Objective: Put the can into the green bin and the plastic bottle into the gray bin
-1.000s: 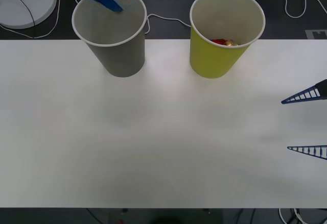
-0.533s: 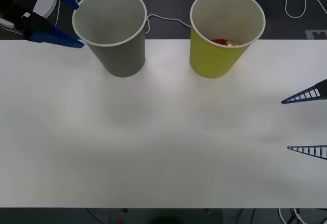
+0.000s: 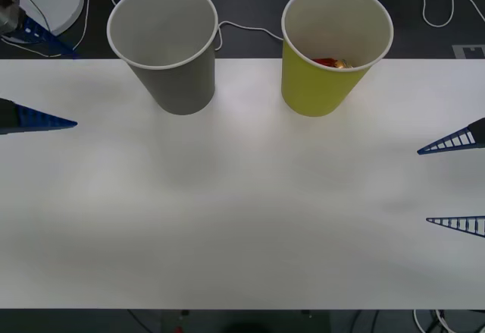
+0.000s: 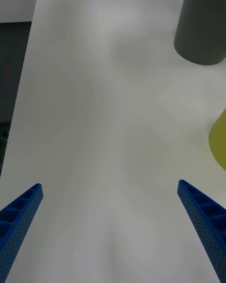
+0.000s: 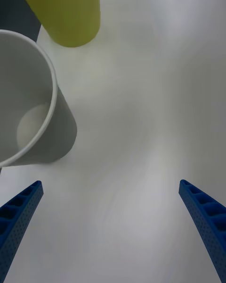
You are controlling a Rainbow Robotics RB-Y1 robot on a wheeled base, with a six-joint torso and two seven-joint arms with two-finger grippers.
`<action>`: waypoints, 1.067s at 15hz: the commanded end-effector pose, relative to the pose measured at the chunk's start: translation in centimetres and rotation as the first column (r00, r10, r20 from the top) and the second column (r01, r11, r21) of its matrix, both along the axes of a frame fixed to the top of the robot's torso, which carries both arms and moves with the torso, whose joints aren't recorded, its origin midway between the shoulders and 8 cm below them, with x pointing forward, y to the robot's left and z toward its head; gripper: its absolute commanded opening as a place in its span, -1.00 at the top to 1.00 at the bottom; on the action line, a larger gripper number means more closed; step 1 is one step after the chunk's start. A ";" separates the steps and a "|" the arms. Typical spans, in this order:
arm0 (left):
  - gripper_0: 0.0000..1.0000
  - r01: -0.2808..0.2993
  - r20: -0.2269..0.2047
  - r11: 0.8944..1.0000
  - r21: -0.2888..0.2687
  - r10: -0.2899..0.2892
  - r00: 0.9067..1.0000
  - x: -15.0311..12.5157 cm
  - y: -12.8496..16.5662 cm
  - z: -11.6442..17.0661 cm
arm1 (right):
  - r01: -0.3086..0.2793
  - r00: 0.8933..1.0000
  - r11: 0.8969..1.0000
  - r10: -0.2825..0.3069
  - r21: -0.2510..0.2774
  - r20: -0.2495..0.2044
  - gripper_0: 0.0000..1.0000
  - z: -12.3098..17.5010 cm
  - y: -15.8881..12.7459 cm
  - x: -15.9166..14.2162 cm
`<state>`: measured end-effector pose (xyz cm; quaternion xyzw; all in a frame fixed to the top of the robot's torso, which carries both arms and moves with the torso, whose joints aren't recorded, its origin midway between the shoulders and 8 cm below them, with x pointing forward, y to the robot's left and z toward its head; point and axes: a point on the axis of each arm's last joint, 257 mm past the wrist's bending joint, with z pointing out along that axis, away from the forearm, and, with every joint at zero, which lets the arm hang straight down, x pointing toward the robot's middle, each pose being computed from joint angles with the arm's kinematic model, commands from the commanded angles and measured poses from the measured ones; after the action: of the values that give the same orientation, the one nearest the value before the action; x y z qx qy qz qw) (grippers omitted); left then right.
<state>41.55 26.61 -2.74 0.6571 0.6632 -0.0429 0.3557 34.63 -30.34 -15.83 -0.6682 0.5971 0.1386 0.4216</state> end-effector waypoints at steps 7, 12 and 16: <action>-1.00 0.108 0.003 0.993 0.050 -0.108 0.994 -2.7 3.1 -4.7 | 0.000 1.000 1.000 0.000 0.000 0.000 -1.00 0.0 0.0 0.0; -1.00 0.121 -0.015 0.993 0.014 -0.121 0.993 -3.8 3.3 -6.4 | 0.000 1.000 1.000 0.000 0.000 0.000 -1.00 0.0 0.0 0.0; -1.00 0.137 -0.012 0.990 0.019 -0.137 0.991 -4.1 3.5 -7.2 | 0.000 1.000 1.000 0.000 0.000 0.000 -1.00 0.0 0.0 0.0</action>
<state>37.44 30.04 -9.92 0.7027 0.6205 -0.0653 0.3419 34.63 -30.34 -15.83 -0.6682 0.5971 0.1386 0.4216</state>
